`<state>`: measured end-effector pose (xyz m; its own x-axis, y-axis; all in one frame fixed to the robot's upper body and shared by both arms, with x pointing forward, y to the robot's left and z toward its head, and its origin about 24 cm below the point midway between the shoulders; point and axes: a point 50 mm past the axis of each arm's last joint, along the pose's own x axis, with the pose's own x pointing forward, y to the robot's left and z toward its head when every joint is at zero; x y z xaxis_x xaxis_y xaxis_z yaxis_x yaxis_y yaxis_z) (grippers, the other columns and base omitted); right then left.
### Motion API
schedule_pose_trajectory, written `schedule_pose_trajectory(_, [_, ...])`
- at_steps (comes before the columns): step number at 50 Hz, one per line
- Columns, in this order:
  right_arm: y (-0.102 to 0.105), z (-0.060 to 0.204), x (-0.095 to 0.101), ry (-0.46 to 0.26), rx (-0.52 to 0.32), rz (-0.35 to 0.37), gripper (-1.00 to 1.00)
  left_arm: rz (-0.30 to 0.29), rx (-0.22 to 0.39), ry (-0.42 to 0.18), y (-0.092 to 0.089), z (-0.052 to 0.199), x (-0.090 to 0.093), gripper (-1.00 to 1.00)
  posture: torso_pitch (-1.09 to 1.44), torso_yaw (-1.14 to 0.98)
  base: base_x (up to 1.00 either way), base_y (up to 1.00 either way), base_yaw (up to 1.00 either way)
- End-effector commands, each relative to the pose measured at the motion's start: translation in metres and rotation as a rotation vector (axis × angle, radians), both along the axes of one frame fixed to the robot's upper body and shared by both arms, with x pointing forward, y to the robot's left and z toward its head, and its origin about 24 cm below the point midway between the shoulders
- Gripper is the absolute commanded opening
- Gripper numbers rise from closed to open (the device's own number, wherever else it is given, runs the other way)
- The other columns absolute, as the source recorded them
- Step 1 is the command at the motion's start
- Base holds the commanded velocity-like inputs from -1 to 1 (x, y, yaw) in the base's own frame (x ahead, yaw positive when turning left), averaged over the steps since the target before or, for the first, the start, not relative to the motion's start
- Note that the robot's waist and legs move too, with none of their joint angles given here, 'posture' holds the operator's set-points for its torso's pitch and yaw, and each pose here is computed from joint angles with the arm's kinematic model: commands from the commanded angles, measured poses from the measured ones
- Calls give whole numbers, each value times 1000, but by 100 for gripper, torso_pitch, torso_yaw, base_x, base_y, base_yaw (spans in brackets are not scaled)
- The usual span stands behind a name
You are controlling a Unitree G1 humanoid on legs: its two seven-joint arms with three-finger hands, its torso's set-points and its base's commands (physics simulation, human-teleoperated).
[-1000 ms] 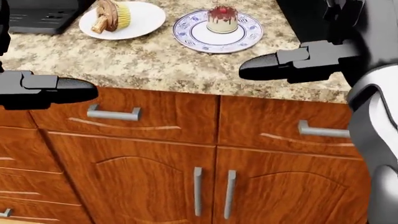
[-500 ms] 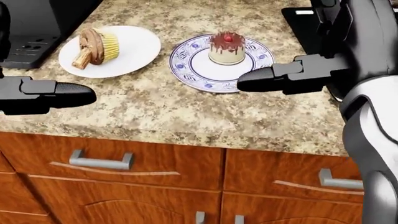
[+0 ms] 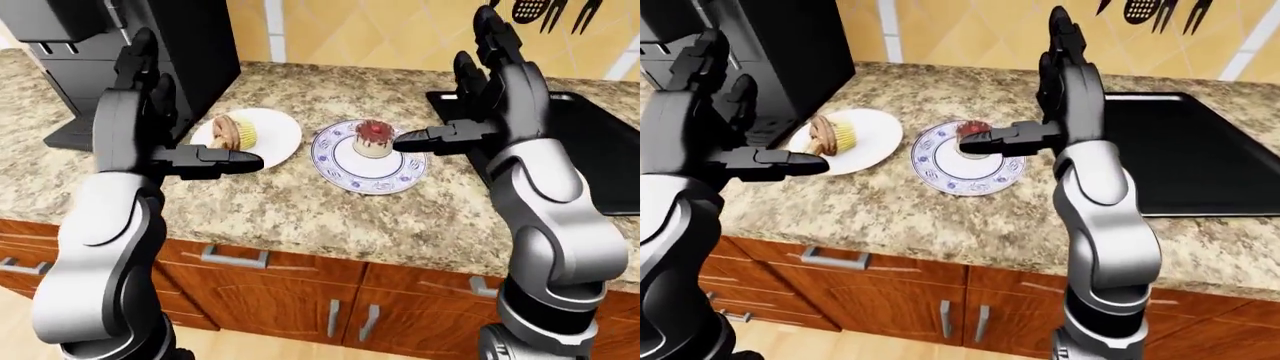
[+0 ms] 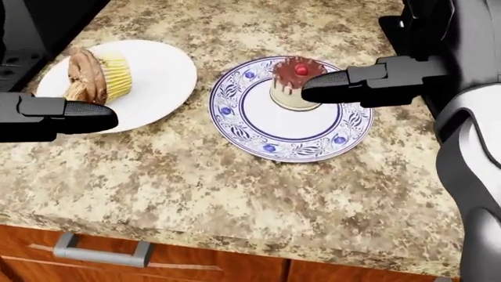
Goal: Move the dessert items from the plate to the tray.
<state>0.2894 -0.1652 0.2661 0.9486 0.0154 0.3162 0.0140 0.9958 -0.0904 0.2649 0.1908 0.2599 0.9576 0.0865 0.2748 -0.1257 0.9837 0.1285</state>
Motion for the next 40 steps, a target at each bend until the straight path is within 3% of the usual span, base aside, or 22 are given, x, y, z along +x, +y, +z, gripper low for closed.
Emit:
schedule_pose_trajectory(1, [-3,14,-6,-84,1,-17,100,-18,14,-78,-4,13,-5,100,0,0,0,0,0])
schedule_pose_trajectory(6, [-3,14,-5,-83,0,-13,100,-21,30,-74,-5,14,-4,100,0,0,0,0,0])
schedule_pose_trajectory(13, [-4,14,-7,-86,0,-13,100,8,121,-71,-11,38,6,100,0,0,0,0,0])
schedule_pose_trajectory(15, [-4,14,-6,-84,0,-14,100,34,191,-46,-12,44,19,100,0,0,0,0,0])
schedule_pose_trajectory(22, [-2,14,-5,-84,-6,-11,100,103,311,3,-13,62,71,100,0,0,0,0,0])
schedule_pose_trajectory(27, [0,15,-4,-82,-8,-7,100,52,404,57,-21,62,92,100,0,0,0,0,0])
schedule_pose_trajectory(34, [-1,13,-1,-78,-8,-6,100,70,552,141,-28,56,129,100,0,0,0,0,0])
schedule_pose_trajectory(38, [-2,11,0,-74,-8,-9,100,80,599,181,-24,53,142,100,0,0,0,0,0])
schedule_pose_trajectory(40, [-1,11,0,-74,-7,-7,100,78,655,201,-22,50,144,100,0,0,0,0,0])
